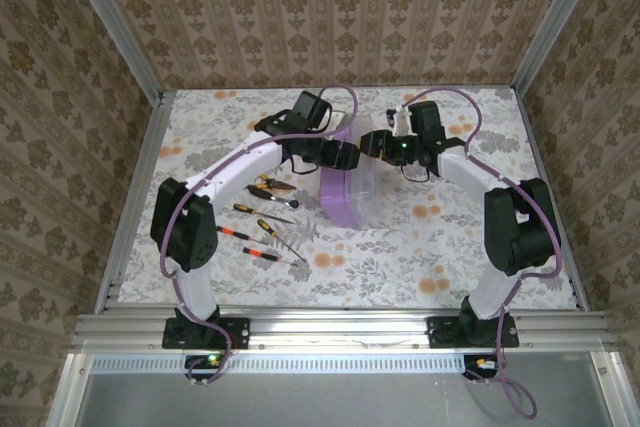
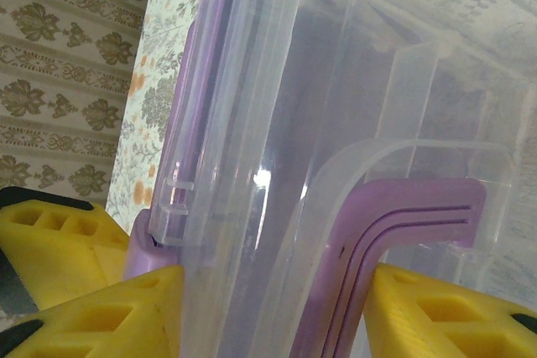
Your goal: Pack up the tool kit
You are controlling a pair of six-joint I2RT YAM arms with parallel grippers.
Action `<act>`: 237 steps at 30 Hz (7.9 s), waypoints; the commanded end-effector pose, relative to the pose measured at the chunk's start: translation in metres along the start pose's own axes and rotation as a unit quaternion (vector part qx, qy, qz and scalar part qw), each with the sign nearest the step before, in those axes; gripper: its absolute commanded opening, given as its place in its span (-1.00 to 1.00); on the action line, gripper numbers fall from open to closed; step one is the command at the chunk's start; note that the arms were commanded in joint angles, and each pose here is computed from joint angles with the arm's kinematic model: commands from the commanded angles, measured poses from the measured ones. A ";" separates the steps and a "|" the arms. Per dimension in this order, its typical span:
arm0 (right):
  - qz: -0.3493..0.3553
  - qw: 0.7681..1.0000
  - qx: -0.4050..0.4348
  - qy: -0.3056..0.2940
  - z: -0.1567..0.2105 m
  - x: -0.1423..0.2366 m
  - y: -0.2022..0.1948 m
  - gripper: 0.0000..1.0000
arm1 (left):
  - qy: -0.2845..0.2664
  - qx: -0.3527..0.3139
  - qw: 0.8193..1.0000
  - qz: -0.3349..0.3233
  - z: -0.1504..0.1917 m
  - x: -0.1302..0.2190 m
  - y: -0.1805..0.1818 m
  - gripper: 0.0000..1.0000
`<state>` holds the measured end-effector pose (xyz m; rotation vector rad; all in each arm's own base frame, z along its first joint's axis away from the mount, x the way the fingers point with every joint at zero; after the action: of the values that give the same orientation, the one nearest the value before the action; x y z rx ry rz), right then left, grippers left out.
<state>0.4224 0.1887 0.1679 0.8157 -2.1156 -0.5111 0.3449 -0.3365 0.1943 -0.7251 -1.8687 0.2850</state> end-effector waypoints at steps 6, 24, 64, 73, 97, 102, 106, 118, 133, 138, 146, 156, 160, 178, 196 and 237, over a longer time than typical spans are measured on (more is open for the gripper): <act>-0.013 1.000 -0.003 0.015 0.005 -0.009 0.002 0.07 | 0.021 0.025 0.999 0.022 0.009 -0.018 0.003 0.52; -0.014 1.000 -0.006 0.020 0.008 -0.012 0.003 0.00 | -0.013 0.037 0.985 0.169 -0.005 -0.006 -0.041 0.51; -0.002 0.999 -0.020 0.037 0.019 -0.026 -0.006 -0.08 | -0.127 0.042 0.941 0.311 -0.031 0.034 -0.059 0.39; -0.003 0.999 -0.023 0.037 0.021 -0.029 -0.008 -0.09 | -0.148 0.046 0.936 0.316 -0.035 0.041 -0.059 0.38; 0.004 0.999 -0.021 0.030 0.016 -0.023 -0.010 -0.06 | -0.165 0.075 0.950 0.255 -0.035 0.038 -0.027 0.39; 0.013 1.000 -0.015 0.020 0.008 -0.011 -0.010 -0.05 | -0.167 0.080 0.960 0.211 -0.028 0.040 -0.004 0.41; 0.014 1.000 -0.009 0.016 0.003 -0.004 -0.005 0.00 | -0.168 0.085 0.961 0.204 -0.024 0.038 0.005 0.41; 0.028 1.000 0.010 -0.005 -0.014 0.021 0.004 0.28 | -0.162 0.096 0.961 0.204 -0.017 0.023 0.015 0.41; 0.021 1.000 0.009 -0.006 -0.015 0.021 0.002 0.30 | -0.148 0.110 0.961 0.206 -0.012 0.004 0.024 0.40; 0.009 1.000 0.008 -0.007 -0.018 0.016 0.005 0.30 | -0.139 0.116 0.964 0.194 -0.005 -0.006 0.033 0.40; 0.002 1.000 0.016 -0.003 -0.023 0.012 0.013 0.29 | -0.126 0.127 0.968 0.178 0.010 -0.015 0.046 0.39; 0.021 1.000 0.023 0.000 -0.024 0.014 0.011 0.29 | -0.117 0.131 0.974 0.144 0.020 -0.016 0.060 0.39; 0.023 1.000 0.021 -0.001 -0.024 0.015 0.009 0.29 | -0.110 0.123 0.979 0.121 0.021 -0.013 0.064 0.39; 0.038 0.999 0.030 -0.004 -0.027 0.028 0.008 0.31 | -0.096 0.147 0.976 0.125 0.032 -0.034 0.079 0.39; 0.080 0.996 0.032 0.004 -0.018 0.047 -0.009 0.34 | -0.084 0.160 0.972 0.151 0.037 -0.060 0.077 0.38; 0.252 0.954 0.087 0.134 0.025 0.032 -0.042 1.00 | -0.080 0.130 0.979 0.138 0.017 -0.056 0.068 0.67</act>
<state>0.4049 0.1327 0.1496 0.3638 -2.0412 0.0894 0.3666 -0.2983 0.1016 -0.6874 -1.9108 0.6295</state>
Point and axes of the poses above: each hand's point on the last joint's axis, 136 mm out from that joint toward the fingers, its own x axis back along the fingers, its own y axis along the line the jaws close on, z = x × y, the point moved 2 cm from there along x, back along the fingers, and after that the axes turned 12 degrees about x, right-handed, at the moved point
